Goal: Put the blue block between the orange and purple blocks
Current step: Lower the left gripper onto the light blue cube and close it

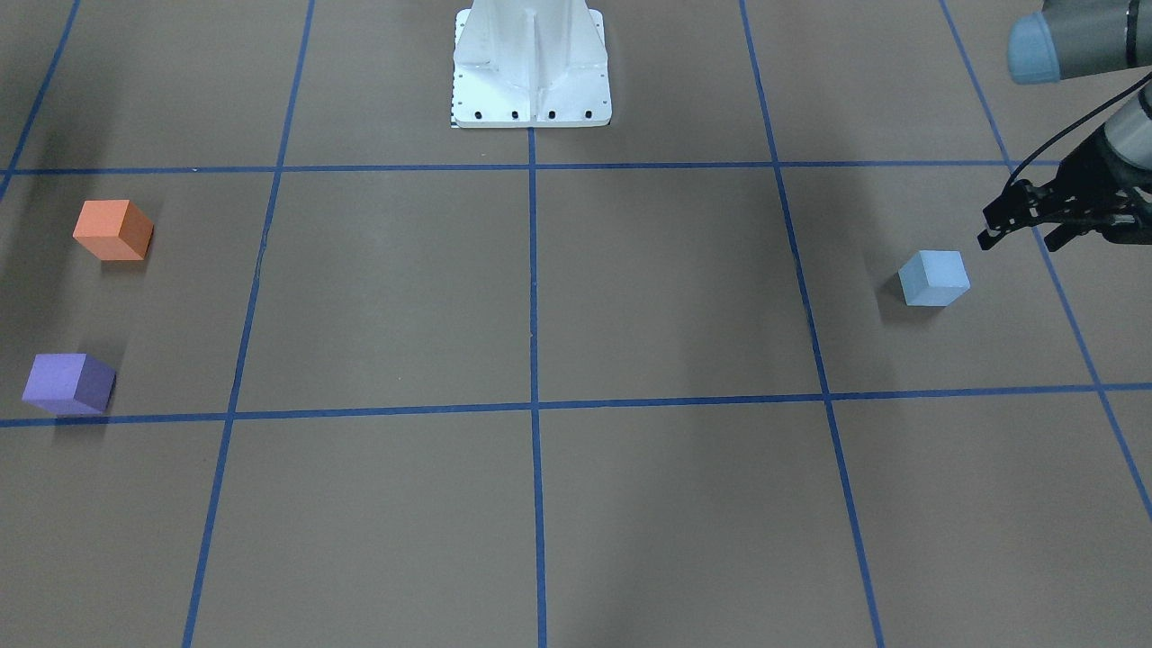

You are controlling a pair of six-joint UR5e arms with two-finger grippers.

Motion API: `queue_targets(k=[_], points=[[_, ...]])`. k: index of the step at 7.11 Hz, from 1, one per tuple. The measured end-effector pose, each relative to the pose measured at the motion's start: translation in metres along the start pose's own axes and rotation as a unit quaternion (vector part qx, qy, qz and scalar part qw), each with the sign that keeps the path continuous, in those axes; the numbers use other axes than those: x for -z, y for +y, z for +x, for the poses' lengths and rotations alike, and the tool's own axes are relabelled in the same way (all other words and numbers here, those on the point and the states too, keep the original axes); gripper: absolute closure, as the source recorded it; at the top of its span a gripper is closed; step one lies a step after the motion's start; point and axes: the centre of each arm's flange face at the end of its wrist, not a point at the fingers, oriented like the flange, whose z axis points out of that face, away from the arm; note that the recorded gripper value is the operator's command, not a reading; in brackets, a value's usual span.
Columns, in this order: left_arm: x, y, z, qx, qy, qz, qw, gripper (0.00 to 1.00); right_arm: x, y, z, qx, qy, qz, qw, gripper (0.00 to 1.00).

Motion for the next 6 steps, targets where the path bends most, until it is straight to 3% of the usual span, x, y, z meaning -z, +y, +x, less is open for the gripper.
queue_targets(k=[3, 6], points=[[-0.055, 0.015, 0.013, -0.003, -0.024, 0.011, 0.9997, 0.0, 0.0, 0.0, 0.0, 0.0, 0.0, 0.0, 1.0, 0.0], [-0.085, 0.022, 0.012, -0.014, -0.04, 0.009, 0.9991, 0.0, 0.0, 0.001, 0.0, 0.0, 0.0, 0.0, 1.0, 0.0]])
